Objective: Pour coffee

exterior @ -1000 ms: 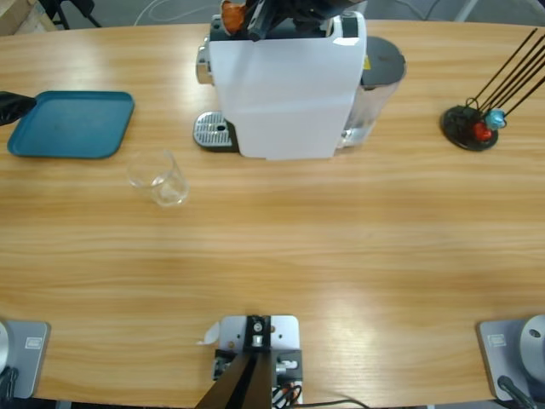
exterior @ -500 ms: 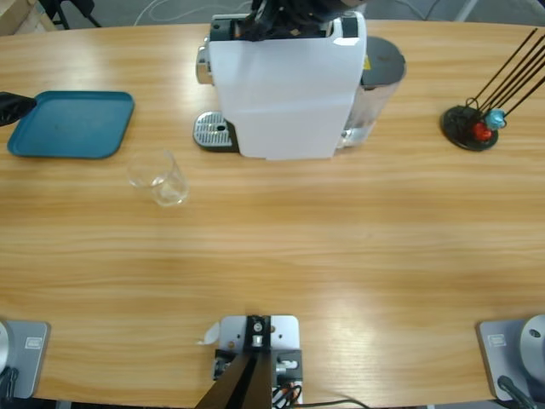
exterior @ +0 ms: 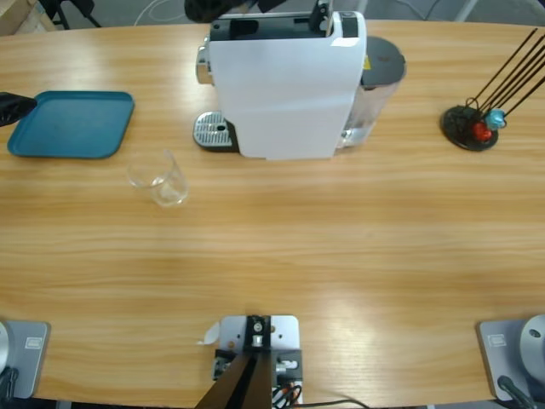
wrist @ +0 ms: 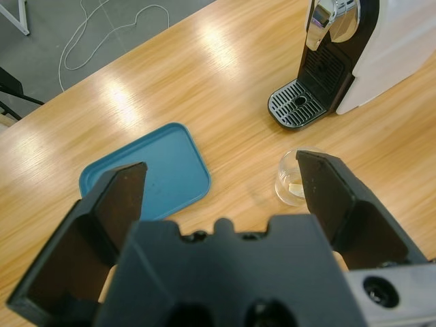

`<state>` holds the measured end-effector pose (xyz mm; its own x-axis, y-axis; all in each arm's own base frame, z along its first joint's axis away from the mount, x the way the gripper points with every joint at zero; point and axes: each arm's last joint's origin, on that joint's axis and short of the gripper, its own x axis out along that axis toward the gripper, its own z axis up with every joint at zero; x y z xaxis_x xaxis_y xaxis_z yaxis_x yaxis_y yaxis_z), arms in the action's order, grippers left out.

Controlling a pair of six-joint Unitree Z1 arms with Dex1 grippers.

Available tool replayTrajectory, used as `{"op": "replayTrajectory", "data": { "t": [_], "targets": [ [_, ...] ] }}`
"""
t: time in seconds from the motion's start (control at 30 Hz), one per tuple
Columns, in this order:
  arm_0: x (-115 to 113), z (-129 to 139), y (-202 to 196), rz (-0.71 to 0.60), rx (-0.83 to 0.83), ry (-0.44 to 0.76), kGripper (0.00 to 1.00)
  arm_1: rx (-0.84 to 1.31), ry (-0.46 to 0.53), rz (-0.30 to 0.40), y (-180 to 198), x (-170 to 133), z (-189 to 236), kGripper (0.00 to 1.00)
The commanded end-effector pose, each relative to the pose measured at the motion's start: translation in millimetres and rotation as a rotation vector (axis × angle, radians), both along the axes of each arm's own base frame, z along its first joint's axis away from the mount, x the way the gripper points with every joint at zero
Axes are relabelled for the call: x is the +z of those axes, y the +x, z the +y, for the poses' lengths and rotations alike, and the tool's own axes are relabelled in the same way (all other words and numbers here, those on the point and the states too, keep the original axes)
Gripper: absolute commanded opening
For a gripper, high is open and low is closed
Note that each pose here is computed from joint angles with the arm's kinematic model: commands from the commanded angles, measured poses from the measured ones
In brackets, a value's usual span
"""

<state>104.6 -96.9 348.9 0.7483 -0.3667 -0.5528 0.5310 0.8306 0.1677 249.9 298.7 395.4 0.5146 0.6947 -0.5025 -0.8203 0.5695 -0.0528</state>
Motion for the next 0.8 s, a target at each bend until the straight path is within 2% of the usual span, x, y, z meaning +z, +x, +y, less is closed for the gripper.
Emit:
{"op": "replayTrajectory", "data": {
  "t": [0.03, 0.07, 0.13, 0.27, 0.4, 0.5, 0.67, 0.8],
  "targets": [
    [1.3, 3.9, -2.7, -0.002, 0.005, -0.032, 0.950, -0.196, 0.072, 0.084, -50.8, 12.1, -51.8, 0.000],
    [3.4, 4.3, -3.3, -0.008, 0.003, -0.039, 0.950, -0.241, 0.086, 0.064, -56.8, 4.1, -61.7, 0.000],
    [9.0, 3.3, -3.7, -0.020, -0.004, -0.052, 0.950, -0.325, 0.108, 0.067, -75.5, -7.9, -71.8, 0.000],
    [12.0, -12.6, 3.3, -0.003, -0.055, 0.009, 0.965, -0.427, 0.133, 0.126, -93.7, -19.6, -87.9, 0.000],
    [16.0, -25.7, 3.8, -0.001, -0.111, 0.031, 0.968, -0.574, 0.171, 0.088, -97.5, -15.6, -107.0, 0.000],
    [17.3, -22.2, 1.1, -0.008, -0.111, 0.020, 0.968, -0.723, 0.274, 0.109, -75.4, -11.1, -115.4, 0.000],
    [17.7, -18.5, -1.6, -0.014, -0.110, 0.014, 0.968, -0.849, 0.419, 0.088, -14.9, 6.1, -103.3, 0.000],
    [16.1, -19.0, -1.1, -0.010, -0.108, 0.018, 0.968, -0.834, 0.441, 0.107, 16.4, 10.0, -77.5, 0.000]
  ]
}}
